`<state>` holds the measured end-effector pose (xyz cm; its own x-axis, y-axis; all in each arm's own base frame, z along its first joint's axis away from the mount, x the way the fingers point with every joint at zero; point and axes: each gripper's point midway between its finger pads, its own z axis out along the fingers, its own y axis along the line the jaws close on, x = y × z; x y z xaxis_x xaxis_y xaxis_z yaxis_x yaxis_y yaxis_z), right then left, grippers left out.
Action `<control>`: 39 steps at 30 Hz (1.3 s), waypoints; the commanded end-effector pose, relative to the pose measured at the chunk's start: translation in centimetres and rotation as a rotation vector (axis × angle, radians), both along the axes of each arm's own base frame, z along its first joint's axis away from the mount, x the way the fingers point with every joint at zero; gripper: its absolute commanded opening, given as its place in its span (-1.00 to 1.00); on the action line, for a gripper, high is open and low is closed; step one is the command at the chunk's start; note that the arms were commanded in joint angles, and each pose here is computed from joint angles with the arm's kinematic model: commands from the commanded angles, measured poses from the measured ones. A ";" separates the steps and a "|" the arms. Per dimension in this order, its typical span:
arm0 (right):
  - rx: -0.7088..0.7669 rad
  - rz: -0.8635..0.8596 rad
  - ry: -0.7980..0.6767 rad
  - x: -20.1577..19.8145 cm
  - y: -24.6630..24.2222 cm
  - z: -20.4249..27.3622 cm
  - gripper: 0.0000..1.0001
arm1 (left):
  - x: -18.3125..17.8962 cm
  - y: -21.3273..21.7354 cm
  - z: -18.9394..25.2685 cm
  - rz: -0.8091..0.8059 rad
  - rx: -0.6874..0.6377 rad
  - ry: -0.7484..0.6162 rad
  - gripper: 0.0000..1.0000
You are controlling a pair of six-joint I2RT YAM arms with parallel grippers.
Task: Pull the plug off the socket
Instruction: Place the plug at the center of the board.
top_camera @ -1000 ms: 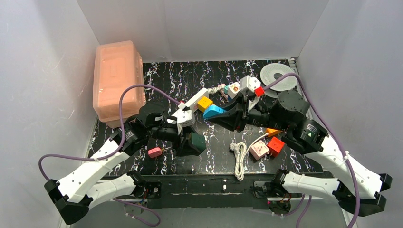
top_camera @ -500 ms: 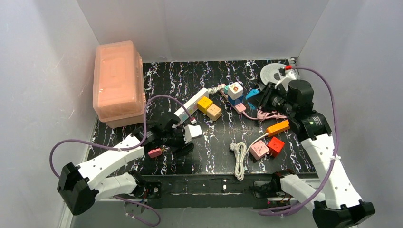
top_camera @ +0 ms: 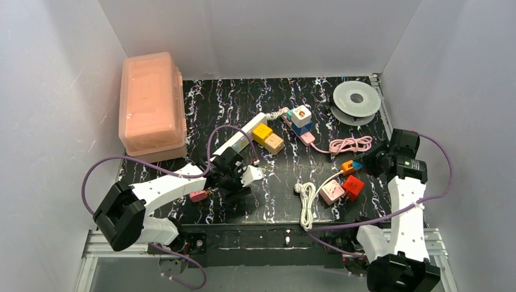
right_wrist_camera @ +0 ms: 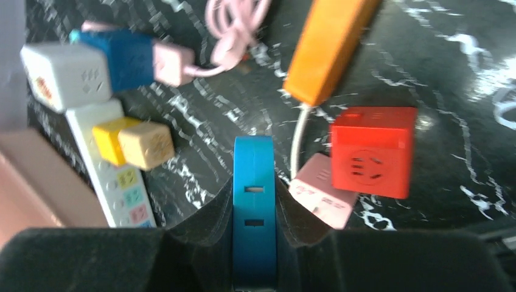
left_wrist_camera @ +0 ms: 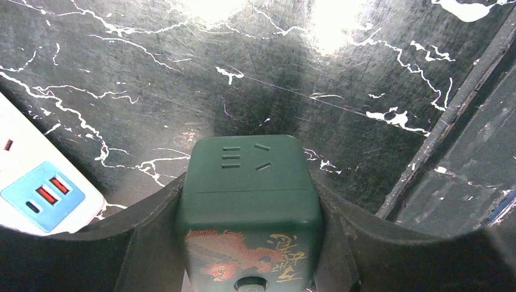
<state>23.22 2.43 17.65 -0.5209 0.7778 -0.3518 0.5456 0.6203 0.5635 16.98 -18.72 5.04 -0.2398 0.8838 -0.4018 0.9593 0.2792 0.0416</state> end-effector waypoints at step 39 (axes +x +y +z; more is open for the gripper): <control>-0.050 -0.454 0.308 0.0 -9.8 -10.0 0.23 | 5.3 -0.9 16.7 0.224 -0.219 -0.003 0.96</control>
